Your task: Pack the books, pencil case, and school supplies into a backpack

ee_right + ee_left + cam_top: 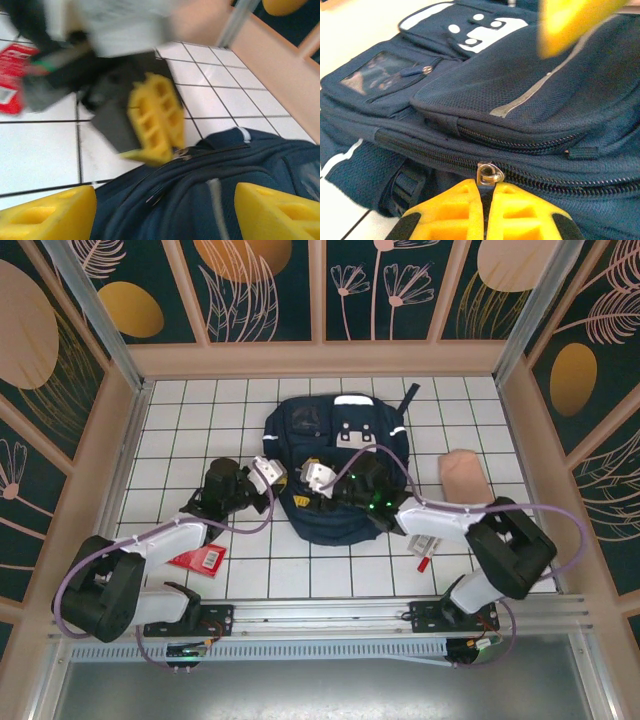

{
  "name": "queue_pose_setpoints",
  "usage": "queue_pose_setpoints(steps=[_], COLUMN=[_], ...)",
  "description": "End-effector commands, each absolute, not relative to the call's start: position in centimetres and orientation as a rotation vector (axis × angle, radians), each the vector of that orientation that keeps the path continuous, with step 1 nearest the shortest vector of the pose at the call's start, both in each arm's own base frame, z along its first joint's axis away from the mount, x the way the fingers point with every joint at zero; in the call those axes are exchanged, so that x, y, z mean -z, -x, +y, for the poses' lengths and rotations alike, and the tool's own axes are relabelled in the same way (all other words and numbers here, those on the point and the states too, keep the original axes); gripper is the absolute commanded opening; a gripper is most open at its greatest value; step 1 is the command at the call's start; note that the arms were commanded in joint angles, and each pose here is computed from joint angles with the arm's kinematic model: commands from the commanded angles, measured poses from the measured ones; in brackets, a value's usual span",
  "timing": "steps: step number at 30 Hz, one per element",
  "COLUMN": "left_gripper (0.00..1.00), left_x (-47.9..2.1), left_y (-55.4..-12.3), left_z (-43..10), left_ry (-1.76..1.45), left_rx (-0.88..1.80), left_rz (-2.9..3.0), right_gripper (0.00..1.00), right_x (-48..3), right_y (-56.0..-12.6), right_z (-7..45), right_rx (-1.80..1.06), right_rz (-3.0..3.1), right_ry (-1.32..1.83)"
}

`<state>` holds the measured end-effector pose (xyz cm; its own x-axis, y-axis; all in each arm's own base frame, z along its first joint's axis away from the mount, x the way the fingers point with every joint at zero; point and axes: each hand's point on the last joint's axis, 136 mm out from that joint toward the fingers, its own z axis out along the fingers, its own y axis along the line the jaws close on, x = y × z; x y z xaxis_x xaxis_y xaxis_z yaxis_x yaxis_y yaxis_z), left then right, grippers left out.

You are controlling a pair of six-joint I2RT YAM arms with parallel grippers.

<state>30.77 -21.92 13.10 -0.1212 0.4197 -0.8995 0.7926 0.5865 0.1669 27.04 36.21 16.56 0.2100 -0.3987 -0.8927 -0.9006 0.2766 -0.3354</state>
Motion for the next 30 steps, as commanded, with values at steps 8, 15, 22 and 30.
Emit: queue_pose_setpoints(steps=[8,15,22,30], left_gripper=[0.0,0.0,0.0,0.4], left_x=[-15.7,-12.2,-9.5,-11.6], left_y=[-32.3,-38.0,-43.4,-42.5], left_z=[-20.6,-14.5,-11.6,-10.4], left_ry=[-0.896,-0.735,-0.465,-0.211], left_rx=[0.355,0.11,0.089,0.147], left_rz=[1.715,1.906,2.116,2.278], right_gripper=[0.12,0.0,0.04,0.46], right_x=[-12.7,-13.2,-14.7,-20.8], right_y=[-27.7,-24.3,-25.1,-28.9], right_z=[34.4,32.5,32.6,31.9], right_rx=[-0.4,-0.462,-0.435,-0.452], right_rz=[1.487,1.396,1.355,1.452], right_ry=[1.482,1.663,1.666,1.156])
